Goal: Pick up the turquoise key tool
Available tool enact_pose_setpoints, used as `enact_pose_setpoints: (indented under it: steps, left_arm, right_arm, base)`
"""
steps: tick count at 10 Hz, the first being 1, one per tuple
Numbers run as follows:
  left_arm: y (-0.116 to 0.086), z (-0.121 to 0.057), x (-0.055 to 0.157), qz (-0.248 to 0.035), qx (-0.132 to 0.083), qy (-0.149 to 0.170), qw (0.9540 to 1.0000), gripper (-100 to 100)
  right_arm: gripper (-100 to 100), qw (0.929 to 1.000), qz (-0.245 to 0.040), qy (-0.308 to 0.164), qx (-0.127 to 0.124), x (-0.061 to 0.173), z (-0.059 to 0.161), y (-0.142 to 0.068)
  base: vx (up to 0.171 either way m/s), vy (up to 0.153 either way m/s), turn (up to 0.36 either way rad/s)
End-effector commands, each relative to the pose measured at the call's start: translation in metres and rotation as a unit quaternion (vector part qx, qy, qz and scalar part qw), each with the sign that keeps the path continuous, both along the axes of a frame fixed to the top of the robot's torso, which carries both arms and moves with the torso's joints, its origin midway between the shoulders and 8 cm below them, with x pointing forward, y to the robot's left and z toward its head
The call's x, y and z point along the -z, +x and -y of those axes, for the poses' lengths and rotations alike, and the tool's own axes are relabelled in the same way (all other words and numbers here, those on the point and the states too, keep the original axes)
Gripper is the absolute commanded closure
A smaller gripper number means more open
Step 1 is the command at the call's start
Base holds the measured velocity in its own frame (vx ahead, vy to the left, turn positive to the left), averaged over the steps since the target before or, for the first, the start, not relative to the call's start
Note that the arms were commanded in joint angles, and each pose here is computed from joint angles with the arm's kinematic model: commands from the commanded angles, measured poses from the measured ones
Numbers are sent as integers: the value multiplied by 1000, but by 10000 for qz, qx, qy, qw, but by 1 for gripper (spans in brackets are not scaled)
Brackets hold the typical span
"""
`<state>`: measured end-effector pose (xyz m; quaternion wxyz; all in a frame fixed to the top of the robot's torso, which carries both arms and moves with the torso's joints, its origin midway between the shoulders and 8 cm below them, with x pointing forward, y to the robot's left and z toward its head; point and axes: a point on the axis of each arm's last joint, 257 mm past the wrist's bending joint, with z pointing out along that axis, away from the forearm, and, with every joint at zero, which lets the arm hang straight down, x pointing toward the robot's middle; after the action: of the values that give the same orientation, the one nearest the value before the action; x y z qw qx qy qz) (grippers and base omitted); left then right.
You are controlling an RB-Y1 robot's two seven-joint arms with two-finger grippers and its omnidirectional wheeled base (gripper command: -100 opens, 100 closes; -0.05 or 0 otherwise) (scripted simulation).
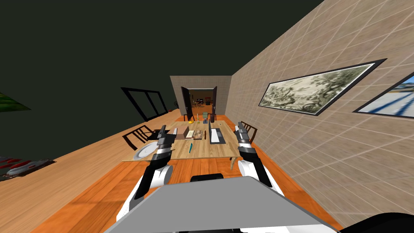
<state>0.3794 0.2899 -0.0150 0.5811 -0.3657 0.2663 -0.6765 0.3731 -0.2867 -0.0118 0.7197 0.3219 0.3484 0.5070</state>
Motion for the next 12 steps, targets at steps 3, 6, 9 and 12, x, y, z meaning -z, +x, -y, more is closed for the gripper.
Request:
enact_pose_setpoints:
  steps: [3,6,9,12]
  left_arm:
    - [35,-7,35,-576,185,-249,9979,-100]
    - [62,-11,60,-958,327,-529,9935,-100]
    - [79,-16,92,-1388,355,-727,9870,-100]
    - [106,-20,127,-1884,458,-1118,9746,-100]
  right_arm:
    - [0,10000,0,0,0,0,0,0]
    - [0,10000,0,0,0,0,0,0]
    - [0,10000,0,0,0,0,0,0]
    - [0,10000,0,0,0,0,0,0]
  base:
    - [-10,-4,-10]
    - [-8,-4,-7]
    - [-4,-3,-4]
    - [-5,-5,-5]
